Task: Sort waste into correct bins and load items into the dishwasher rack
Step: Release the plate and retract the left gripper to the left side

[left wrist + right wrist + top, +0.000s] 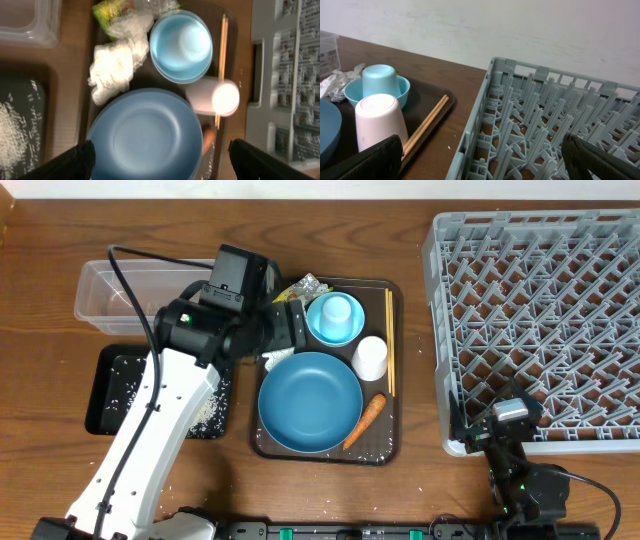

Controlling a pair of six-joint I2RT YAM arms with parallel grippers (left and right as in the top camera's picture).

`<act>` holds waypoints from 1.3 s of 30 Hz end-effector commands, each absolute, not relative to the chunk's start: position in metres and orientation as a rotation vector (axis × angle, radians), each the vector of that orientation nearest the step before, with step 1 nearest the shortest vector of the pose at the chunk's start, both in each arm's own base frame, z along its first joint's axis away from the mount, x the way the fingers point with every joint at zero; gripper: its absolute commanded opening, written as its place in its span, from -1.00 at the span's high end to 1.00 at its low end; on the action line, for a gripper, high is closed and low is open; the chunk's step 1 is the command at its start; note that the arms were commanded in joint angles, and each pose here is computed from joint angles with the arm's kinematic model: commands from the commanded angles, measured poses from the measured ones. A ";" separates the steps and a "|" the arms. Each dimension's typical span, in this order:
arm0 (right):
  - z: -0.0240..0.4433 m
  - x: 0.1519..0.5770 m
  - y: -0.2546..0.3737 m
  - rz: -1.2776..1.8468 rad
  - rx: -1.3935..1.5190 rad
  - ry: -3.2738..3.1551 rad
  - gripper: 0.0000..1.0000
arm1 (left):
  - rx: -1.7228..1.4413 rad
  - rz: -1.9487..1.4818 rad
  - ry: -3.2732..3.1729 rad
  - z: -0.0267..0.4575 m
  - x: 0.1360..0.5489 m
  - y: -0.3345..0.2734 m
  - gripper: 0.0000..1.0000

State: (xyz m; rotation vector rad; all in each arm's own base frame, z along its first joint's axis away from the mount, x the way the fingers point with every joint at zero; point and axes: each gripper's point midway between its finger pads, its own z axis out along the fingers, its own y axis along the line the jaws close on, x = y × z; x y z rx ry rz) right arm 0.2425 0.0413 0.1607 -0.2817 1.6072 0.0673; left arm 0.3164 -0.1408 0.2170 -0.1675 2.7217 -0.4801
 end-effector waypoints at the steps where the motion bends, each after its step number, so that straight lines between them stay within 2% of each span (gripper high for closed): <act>1: 0.160 0.243 0.038 0.051 -0.277 1.607 -0.98 | -0.078 -0.589 2.818 0.219 0.304 -0.152 -0.77; 10: 0.160 0.243 0.038 0.051 -0.277 1.607 -0.98 | 0.062 -0.546 3.005 0.189 0.279 -0.165 -0.79; 16: 0.160 0.243 0.038 0.051 -0.277 1.607 -0.98 | 0.441 -0.531 2.912 0.190 0.265 -0.214 -0.79; 21: 0.160 0.243 0.038 0.051 -0.277 1.607 -0.99 | 0.558 -0.370 2.803 0.189 0.269 -0.234 -0.79; 26: 0.160 0.243 0.038 0.051 -0.277 1.607 -0.99 | 0.599 -0.360 2.698 0.196 0.278 -0.253 -0.79; 30: 0.160 0.243 0.038 0.051 -0.277 1.607 -0.98 | 0.582 -0.367 2.646 0.201 0.289 -0.258 -0.86; 34: 0.160 0.243 0.038 0.051 -0.277 1.607 -0.98 | 0.542 -0.237 2.631 0.198 0.300 -0.245 -0.88; 39: 0.160 0.243 0.038 0.051 -0.277 1.607 -0.99 | 0.036 0.134 2.639 0.197 0.328 -0.160 -0.90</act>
